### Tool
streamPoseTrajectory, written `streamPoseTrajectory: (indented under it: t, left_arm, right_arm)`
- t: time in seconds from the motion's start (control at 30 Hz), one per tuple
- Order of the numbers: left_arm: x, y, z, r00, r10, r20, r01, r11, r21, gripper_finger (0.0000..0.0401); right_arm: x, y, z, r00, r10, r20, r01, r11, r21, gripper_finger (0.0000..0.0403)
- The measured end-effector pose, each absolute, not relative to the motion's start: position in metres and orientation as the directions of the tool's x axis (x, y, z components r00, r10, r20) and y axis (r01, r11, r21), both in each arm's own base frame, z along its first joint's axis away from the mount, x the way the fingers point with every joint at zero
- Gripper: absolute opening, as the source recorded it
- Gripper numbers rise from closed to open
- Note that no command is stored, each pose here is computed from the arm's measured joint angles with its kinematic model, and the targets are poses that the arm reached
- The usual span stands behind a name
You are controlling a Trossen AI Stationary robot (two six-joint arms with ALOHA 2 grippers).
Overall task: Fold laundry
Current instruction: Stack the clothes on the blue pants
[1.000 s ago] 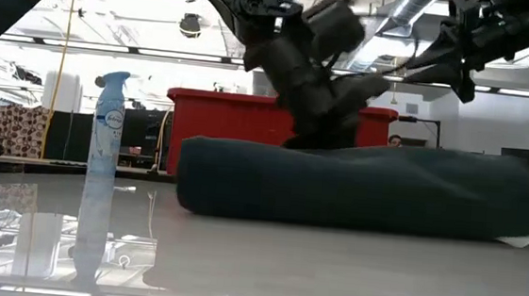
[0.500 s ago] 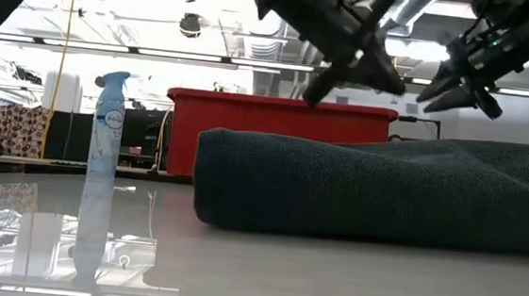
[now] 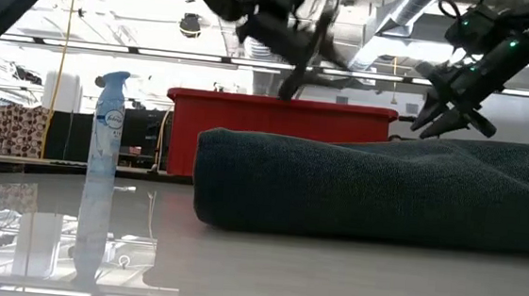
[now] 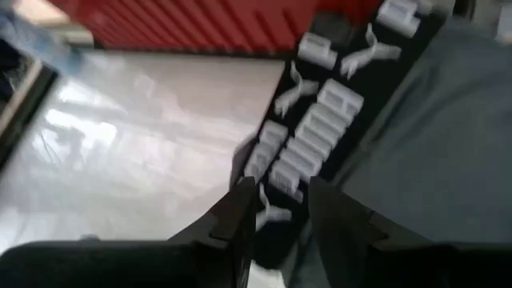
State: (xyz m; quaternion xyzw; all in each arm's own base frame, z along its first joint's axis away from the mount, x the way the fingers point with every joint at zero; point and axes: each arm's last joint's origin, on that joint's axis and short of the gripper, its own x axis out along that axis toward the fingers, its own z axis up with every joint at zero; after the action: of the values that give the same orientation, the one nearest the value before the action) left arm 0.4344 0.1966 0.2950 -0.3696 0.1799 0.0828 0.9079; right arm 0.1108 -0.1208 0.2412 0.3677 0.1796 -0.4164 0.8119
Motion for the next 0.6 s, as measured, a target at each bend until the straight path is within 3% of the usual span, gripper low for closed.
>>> streamPoseTrajectory:
  t: [0.17,0.27,0.4,0.6]
  left_arm:
    - [0.432,0.236,0.267,0.916,0.091,-0.39,-0.34,0.693,-0.636,0.0215]
    - [0.434,0.249,0.248,0.917,0.056,-0.395,-0.334,0.65,-0.683,0.0239]
    - [0.438,0.259,0.214,0.901,-0.013,-0.434,-0.35,0.569,-0.744,0.0259]
    - [0.448,0.267,0.191,0.888,0.029,-0.459,-0.404,0.526,-0.748,0.0269]
  right_arm:
    - [0.111,-0.128,0.248,0.594,-0.598,-0.538,0.794,0.326,0.514,0.0147]
    - [0.106,-0.132,0.26,0.54,-0.651,-0.534,0.822,0.271,0.501,0.0143]
    - [0.103,-0.14,0.277,0.476,-0.692,-0.543,0.852,0.21,0.479,0.0137]
    - [0.111,-0.151,0.289,0.433,-0.672,-0.601,0.88,0.17,0.443,0.0137]
